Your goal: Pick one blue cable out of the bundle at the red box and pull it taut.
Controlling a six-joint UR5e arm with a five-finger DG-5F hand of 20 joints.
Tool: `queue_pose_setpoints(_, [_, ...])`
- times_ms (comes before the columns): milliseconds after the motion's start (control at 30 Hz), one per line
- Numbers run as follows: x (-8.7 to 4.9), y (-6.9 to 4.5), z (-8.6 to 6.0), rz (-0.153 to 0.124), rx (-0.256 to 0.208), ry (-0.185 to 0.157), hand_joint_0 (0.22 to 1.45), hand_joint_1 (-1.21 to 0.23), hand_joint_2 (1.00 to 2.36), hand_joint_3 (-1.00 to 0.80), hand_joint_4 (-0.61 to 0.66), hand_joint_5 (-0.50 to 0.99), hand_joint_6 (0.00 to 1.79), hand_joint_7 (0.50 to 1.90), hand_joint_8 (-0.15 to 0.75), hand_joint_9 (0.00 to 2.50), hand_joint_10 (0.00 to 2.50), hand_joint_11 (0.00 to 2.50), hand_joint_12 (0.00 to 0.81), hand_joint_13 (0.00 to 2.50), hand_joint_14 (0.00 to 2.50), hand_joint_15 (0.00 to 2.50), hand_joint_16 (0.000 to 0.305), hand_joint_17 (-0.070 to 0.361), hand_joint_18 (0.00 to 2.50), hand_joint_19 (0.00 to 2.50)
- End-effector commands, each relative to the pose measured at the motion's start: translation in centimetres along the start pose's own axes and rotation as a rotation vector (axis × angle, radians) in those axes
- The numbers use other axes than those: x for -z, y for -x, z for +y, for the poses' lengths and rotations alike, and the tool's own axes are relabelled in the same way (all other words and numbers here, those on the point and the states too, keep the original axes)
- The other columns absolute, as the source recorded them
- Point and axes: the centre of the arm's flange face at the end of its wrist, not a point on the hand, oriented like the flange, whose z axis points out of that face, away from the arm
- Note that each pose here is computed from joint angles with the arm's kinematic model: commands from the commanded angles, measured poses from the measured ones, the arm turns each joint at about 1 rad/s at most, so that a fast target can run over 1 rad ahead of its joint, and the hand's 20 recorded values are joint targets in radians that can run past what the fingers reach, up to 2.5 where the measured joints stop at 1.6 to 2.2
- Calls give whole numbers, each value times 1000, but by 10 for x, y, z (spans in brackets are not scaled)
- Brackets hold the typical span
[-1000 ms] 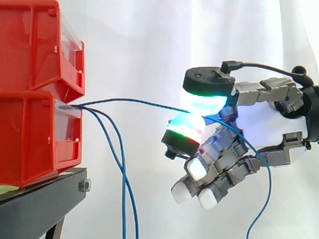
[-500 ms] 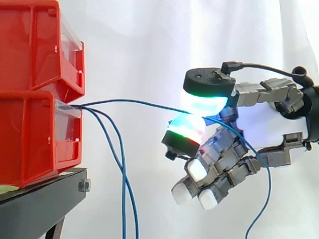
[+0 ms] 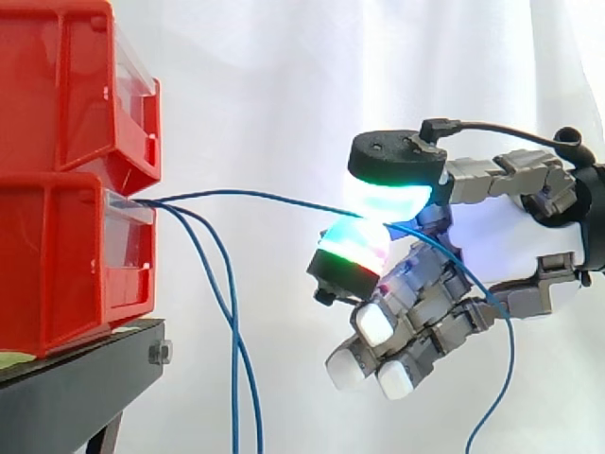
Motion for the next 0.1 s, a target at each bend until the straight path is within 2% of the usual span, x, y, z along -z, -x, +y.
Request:
queue_pose_setpoints(0, [0,0,0,0,0,0,651,-874,1018,-7,92,-101,905,1313,376,693,10,418,391,666,10,296,56,125,684,381])
queue_pose_setpoints(67, [0,1,0,-1,0,0,651,-874,1019,-7,95,-101,905,1323,376,694,8,408,392,664,10,295,56,125,684,373])
